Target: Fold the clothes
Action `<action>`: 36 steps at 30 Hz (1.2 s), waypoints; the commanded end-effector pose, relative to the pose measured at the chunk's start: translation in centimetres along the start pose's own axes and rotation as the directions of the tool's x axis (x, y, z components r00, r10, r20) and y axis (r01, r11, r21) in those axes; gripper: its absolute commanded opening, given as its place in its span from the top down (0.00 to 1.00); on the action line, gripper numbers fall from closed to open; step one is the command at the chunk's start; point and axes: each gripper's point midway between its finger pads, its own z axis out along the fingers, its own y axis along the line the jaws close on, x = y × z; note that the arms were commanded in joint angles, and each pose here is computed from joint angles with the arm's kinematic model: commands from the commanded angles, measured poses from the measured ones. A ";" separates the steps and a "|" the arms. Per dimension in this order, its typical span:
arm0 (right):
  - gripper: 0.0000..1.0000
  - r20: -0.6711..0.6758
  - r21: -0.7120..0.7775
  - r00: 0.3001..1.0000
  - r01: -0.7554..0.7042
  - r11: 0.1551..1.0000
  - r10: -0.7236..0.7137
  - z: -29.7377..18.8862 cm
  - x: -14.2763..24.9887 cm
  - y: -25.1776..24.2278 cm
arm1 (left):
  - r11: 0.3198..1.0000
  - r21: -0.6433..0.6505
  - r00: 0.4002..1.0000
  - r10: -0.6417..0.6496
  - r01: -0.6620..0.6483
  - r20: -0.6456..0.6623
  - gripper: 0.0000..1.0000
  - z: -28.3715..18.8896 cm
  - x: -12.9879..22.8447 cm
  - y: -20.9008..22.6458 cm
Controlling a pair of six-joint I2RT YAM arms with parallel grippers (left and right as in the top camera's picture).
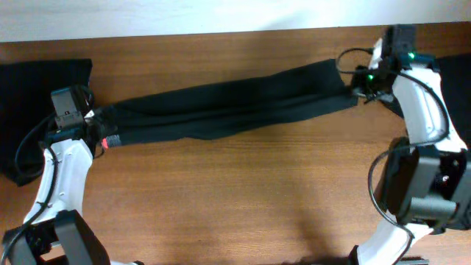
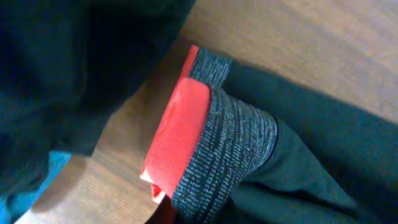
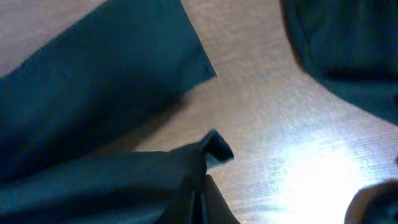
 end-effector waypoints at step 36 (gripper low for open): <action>0.01 0.066 -0.050 0.994 0.091 0.995 -0.087 8.4 -3.9 1.3 | 0.999 0.042 1.000 0.007 -0.006 -0.030 0.00 7.7 0.3 -3.5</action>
